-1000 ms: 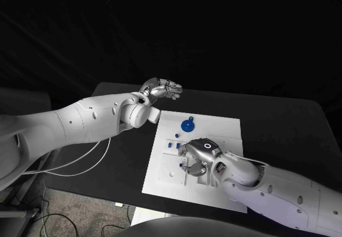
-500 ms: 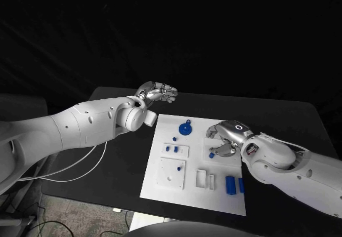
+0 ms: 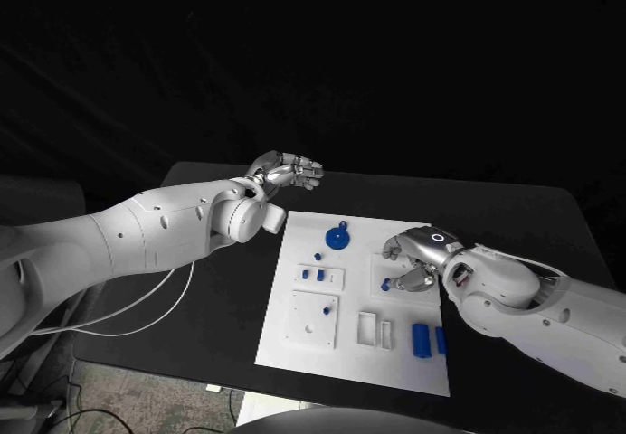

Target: Assemble the parts on the task board

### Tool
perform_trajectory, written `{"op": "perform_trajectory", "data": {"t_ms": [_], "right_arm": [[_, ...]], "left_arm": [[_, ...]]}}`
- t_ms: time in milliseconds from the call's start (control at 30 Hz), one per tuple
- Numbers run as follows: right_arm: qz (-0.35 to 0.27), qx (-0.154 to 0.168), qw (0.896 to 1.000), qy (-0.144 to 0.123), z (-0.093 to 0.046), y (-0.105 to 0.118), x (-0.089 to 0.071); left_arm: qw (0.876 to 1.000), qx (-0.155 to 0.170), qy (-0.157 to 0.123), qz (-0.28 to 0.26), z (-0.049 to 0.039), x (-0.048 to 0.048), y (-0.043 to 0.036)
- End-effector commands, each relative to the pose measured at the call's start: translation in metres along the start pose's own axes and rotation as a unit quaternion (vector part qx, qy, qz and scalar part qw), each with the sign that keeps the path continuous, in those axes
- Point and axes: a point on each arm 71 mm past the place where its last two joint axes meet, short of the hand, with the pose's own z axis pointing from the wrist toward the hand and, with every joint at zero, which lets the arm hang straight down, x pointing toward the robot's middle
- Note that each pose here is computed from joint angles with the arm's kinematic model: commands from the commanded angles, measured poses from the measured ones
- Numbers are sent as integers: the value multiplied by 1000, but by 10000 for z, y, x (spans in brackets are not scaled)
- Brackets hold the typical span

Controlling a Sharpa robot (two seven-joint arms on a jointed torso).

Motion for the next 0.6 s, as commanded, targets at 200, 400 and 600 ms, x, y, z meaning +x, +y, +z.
{"op": "perform_trajectory", "data": {"t_ms": [200,400,600], "right_arm": [[2,-5,999,53,-2,19,151],[7,-11,998,58,4,64,214],[10,-15,998,57,25,105,249]], "left_arm": [[1000,5,6,-4,7,10,-15],[1000,5,5,-4,8,7,-14],[1000,5,6,-4,9,8,-13]]}}
